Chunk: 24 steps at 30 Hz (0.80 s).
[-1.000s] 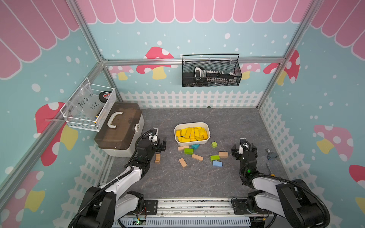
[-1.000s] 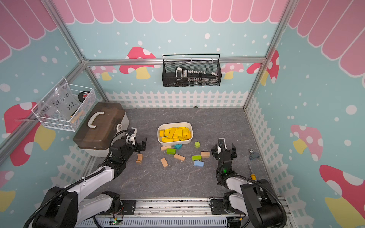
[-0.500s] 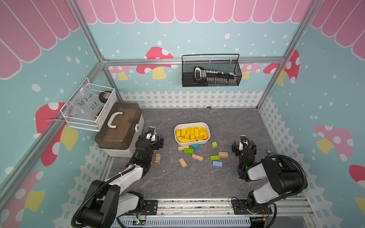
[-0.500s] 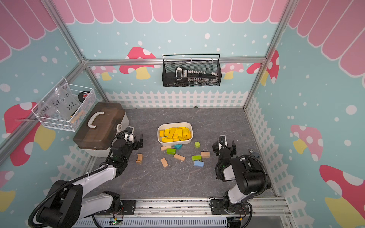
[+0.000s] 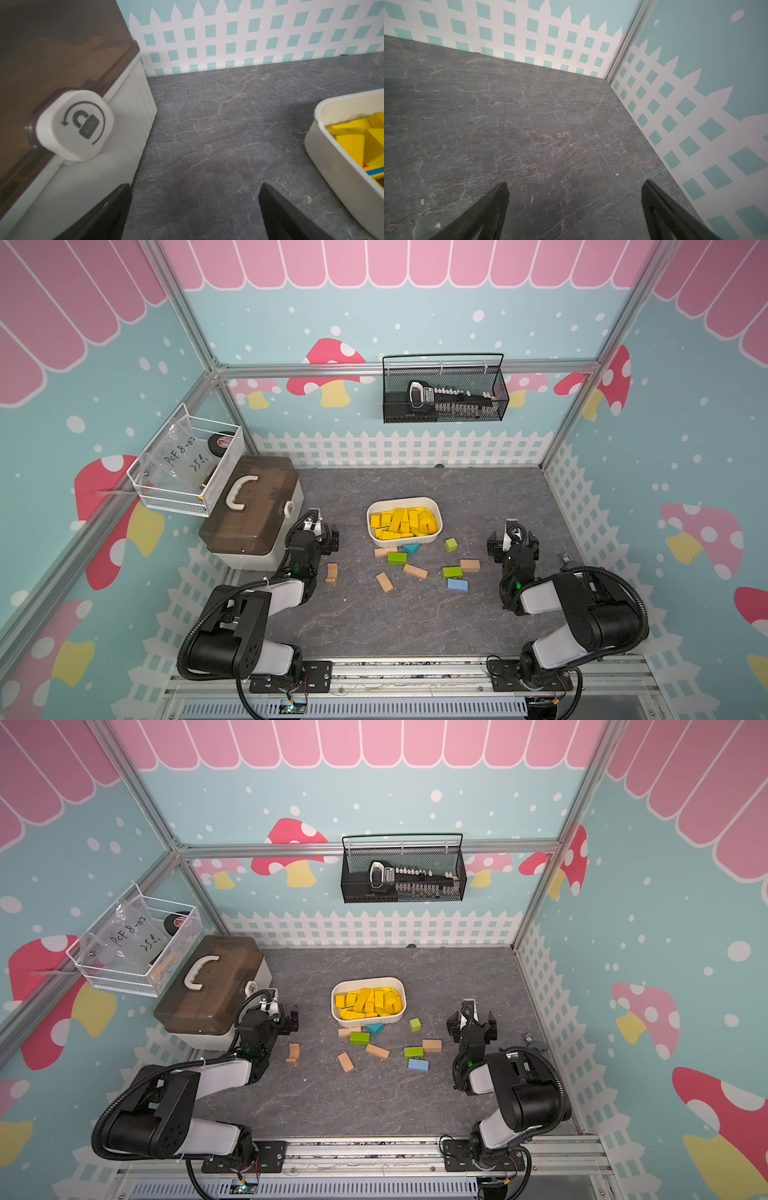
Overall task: Pick out the yellow building blocks
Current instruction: Reset both arms
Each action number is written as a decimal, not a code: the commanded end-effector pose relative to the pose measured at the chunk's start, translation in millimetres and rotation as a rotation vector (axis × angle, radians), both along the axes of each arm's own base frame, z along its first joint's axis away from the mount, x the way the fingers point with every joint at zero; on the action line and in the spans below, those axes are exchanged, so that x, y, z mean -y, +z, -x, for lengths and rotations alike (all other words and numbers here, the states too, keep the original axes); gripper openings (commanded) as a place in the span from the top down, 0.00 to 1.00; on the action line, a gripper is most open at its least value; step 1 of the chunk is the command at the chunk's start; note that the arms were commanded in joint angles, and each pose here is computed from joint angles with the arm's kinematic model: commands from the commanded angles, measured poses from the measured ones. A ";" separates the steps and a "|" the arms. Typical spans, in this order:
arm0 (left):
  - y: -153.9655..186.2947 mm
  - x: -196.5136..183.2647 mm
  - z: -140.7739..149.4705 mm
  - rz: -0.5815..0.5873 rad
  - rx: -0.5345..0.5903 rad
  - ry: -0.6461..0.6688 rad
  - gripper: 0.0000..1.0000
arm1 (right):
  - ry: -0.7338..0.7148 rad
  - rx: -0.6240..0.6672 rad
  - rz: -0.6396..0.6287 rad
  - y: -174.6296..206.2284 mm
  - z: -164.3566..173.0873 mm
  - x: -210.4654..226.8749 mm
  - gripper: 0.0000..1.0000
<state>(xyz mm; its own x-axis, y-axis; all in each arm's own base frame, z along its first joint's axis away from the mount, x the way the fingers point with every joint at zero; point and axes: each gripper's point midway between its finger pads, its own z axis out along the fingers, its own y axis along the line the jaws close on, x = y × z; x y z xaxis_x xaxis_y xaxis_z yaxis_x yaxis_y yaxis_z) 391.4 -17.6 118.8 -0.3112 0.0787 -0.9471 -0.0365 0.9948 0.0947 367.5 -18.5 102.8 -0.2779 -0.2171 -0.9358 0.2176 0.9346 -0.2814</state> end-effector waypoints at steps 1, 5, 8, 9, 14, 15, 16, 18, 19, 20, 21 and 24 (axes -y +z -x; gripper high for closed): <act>8.7 -11.4 -1.8 0.071 0.080 0.026 0.00 | -0.001 0.028 -0.008 8.5 -3.5 0.5 0.02; 0.5 -13.1 -5.8 0.101 0.096 0.000 0.00 | 0.001 0.029 -0.009 9.0 -3.9 0.0 0.02; 0.2 -7.8 -7.4 0.101 0.095 -0.042 0.00 | 0.000 0.025 -0.009 8.5 -4.7 0.4 0.01; -1.0 -7.5 -7.7 0.105 0.078 -0.046 0.00 | -0.002 0.023 -0.011 8.2 -4.8 0.8 0.02; -4.0 -16.1 -13.0 0.167 0.049 -0.059 0.00 | -0.093 -0.028 -0.145 0.2 -9.7 33.3 0.02; -3.0 -16.0 -13.0 0.165 0.058 -0.059 0.00 | -0.089 -0.013 -0.137 2.0 -10.6 33.3 0.01; -3.4 -15.3 -12.4 0.159 0.051 -0.058 0.01 | -0.071 -0.013 -0.132 1.0 -11.2 29.7 0.01; -2.7 -10.1 -10.0 0.131 0.062 -0.066 0.00 | 0.181 -0.068 -0.109 -3.6 -20.2 -11.0 0.01; -2.7 -6.6 -9.1 0.127 0.065 -0.082 0.00 | 0.236 -0.061 -0.094 -0.7 -21.7 -19.1 0.02; -2.6 -6.1 -9.6 0.130 0.063 -0.085 0.00 | 0.195 -0.053 -0.096 -1.3 -18.4 -12.2 0.01; -2.9 -7.0 -10.3 0.137 0.062 -0.084 0.01 | 0.097 -0.049 -0.111 -0.6 -20.3 3.6 0.01; -3.2 -13.1 -12.8 0.165 0.054 -0.072 0.00 | 0.008 -0.057 -0.129 -2.2 -19.0 18.0 0.01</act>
